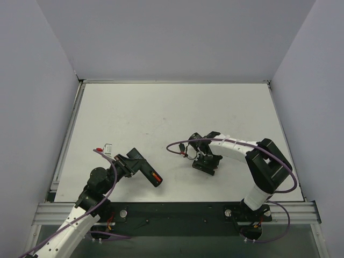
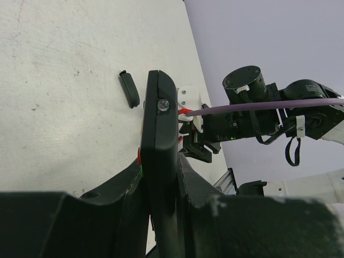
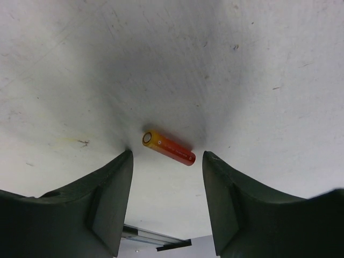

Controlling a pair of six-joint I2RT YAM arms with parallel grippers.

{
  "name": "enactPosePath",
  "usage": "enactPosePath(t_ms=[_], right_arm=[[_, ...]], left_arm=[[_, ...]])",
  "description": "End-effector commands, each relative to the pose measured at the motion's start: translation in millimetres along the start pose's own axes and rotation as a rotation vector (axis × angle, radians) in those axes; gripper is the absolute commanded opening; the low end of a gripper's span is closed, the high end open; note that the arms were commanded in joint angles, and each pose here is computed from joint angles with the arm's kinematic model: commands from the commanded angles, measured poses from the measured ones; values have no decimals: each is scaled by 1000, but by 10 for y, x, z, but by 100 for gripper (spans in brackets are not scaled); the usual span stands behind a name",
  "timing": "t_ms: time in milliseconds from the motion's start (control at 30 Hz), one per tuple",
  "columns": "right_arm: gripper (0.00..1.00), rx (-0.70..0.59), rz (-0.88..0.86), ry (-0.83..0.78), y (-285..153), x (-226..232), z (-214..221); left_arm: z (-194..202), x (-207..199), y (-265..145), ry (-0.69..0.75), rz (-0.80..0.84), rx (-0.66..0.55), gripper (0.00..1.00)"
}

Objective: Load the batteries into the remote control

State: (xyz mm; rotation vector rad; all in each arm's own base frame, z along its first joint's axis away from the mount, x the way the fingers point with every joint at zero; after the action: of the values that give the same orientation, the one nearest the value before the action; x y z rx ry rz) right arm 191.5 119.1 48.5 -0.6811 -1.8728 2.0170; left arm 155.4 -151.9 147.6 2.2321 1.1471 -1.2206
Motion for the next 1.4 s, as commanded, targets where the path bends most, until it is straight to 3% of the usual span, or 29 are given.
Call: enactPosePath(t_ms=[0, 300, 600, 767, 1033, 1067, 1233, 1367], right_arm=[[48, 66, -10, -37, 98, 22, 55], [31, 103, -23, -6, 190, 2, 28], [31, 42, -84, 79, 164, 36, -185], [24, 6, -158, 141, 154, 59, -310], [14, -47, -169, 457, 94, -136, -556], [14, -35, -156, 538, 109, -159, -558], [16, 20, -73, 637, 142, -222, -493], [30, -28, -83, 616, 85, -223, -549]], left_arm=[[-185, -278, -15, 30, 97, -54, 0], [-169, -260, -12, 24, 89, -47, 0], [-157, -246, -10, 14, 87, -44, 0], [-149, -242, -12, 4, 88, -43, 0], [-145, -235, -15, -12, 88, -45, 0], [-143, -233, -15, -12, 86, -45, 0], [-138, -229, -14, -20, 83, -42, 0], [-139, -225, -13, -24, 81, -44, 0]])
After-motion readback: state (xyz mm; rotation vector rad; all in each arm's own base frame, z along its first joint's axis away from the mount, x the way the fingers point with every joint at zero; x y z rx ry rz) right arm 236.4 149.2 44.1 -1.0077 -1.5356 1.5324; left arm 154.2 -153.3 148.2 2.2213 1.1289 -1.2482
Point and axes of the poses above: each gripper's point midway between its finger pads, its own y axis out along the fingers, its own x axis along the line the jaws close on, z = x × y, the point moved 4 cm from there along -y, back along the fingers, and after that the axes turned 7 degrees about y, right-handed, at the moved point
